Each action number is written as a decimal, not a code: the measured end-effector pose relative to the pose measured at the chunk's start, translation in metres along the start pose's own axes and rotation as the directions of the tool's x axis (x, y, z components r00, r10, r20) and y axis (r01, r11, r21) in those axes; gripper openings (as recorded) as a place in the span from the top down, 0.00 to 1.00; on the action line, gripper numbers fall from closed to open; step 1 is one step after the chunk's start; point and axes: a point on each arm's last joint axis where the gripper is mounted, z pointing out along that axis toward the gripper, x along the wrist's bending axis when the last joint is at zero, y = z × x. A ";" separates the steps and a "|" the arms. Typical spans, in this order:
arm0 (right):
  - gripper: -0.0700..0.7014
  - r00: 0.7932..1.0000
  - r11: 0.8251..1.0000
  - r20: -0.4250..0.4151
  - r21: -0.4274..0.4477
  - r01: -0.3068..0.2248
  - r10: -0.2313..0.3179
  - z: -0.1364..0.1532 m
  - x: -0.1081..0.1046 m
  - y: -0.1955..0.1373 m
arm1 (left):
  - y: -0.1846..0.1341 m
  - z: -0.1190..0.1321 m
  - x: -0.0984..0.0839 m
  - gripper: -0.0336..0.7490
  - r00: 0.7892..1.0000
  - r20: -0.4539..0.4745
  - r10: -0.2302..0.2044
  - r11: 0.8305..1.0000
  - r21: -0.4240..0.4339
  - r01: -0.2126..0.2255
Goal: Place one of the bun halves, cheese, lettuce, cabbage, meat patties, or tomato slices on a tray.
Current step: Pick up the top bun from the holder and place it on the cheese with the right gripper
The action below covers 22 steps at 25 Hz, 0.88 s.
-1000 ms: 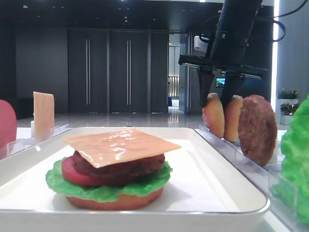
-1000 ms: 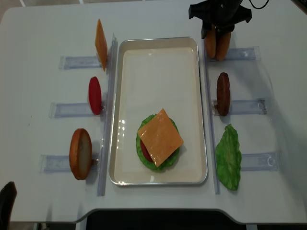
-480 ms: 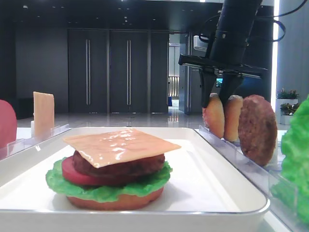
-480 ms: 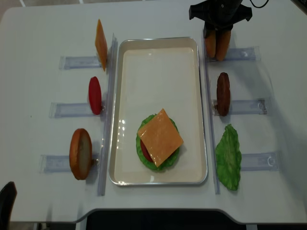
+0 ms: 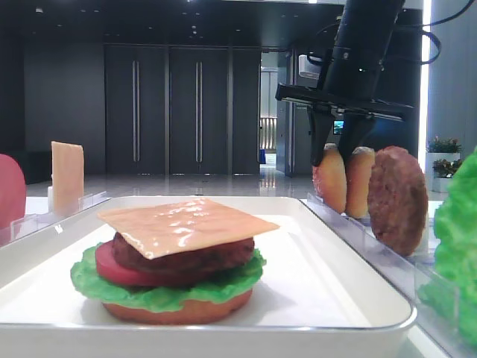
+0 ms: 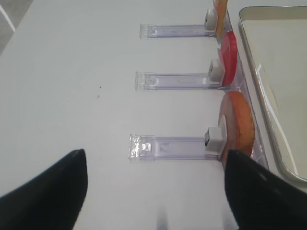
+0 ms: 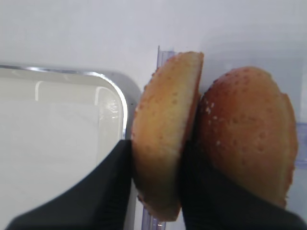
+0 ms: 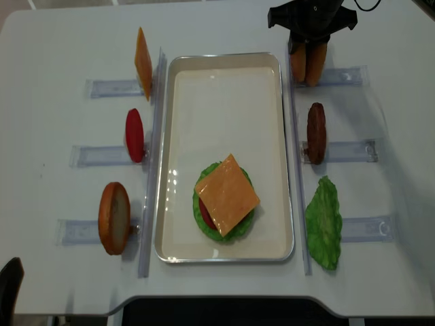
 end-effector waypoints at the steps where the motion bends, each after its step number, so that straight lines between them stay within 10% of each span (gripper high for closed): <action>1: 0.63 1.000 1.000 0.000 0.002 0.000 0.000 0.000 0.000 0.000 | 0.000 0.000 0.000 0.07 1.000 0.000 0.000 1.000 0.000 0.000; 22: 0.63 0.992 0.998 -0.118 0.045 0.039 -0.033 -0.062 0.017 -0.013 | 0.000 0.000 0.000 0.07 1.000 0.000 0.000 1.000 0.000 0.000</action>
